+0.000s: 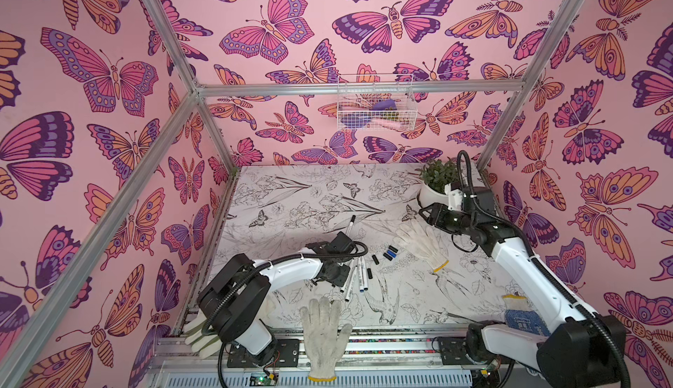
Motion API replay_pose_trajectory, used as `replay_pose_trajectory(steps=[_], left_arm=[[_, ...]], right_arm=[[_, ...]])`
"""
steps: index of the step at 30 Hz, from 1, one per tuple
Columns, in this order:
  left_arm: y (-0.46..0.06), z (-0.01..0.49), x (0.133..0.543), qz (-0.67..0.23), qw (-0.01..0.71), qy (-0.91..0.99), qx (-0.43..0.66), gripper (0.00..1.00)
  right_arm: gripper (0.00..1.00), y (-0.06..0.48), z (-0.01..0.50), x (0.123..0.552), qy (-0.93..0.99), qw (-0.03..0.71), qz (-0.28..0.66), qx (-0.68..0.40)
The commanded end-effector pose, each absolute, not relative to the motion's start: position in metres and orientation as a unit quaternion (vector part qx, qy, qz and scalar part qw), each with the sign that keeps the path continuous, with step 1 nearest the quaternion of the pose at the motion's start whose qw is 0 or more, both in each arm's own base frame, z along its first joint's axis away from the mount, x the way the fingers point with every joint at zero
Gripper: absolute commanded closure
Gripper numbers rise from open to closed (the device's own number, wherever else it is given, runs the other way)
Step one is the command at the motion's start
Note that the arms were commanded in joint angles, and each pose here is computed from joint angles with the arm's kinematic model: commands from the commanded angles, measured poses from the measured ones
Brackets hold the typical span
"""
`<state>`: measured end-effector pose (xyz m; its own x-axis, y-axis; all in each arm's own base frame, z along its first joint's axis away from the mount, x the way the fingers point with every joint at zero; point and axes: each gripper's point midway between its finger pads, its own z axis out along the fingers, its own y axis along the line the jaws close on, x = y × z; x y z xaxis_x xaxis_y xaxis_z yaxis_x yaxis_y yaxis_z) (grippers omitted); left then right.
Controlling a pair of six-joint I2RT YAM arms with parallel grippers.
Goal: Insert pens into pen caps
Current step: Pick up a pen from the center of the table.
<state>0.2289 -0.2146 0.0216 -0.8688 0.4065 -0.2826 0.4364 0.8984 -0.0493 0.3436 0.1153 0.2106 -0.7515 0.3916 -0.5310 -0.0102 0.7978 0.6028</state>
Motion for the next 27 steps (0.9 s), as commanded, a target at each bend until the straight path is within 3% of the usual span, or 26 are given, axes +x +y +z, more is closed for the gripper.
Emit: replay_pose_trajectory(steps=[1,9,16,21,27], left_arm=[[-0.204,0.007,0.223,-0.037,0.116,0.97,0.209,0.62],[-0.208,-0.008,0.213,-0.036,0.087,0.972,0.216,0.65],[-0.222,-0.001,0.226,-0.048,0.105,0.97,0.212,0.97],[-0.247,0.053,0.255,-0.094,0.182,0.954,0.22,1.0],[-0.3,0.148,0.287,-0.247,0.305,0.891,0.229,1.0]], right_arm=[[0.45,0.116,0.208,0.342,0.89,0.333,0.297,0.098],[0.46,0.115,0.207,0.342,0.89,0.333,0.295,0.099],[0.46,0.117,0.209,0.341,0.889,0.335,0.298,0.093],[0.46,0.133,0.213,0.337,0.886,0.33,0.32,0.066],[0.45,0.18,0.217,0.323,0.875,0.307,0.373,-0.02]])
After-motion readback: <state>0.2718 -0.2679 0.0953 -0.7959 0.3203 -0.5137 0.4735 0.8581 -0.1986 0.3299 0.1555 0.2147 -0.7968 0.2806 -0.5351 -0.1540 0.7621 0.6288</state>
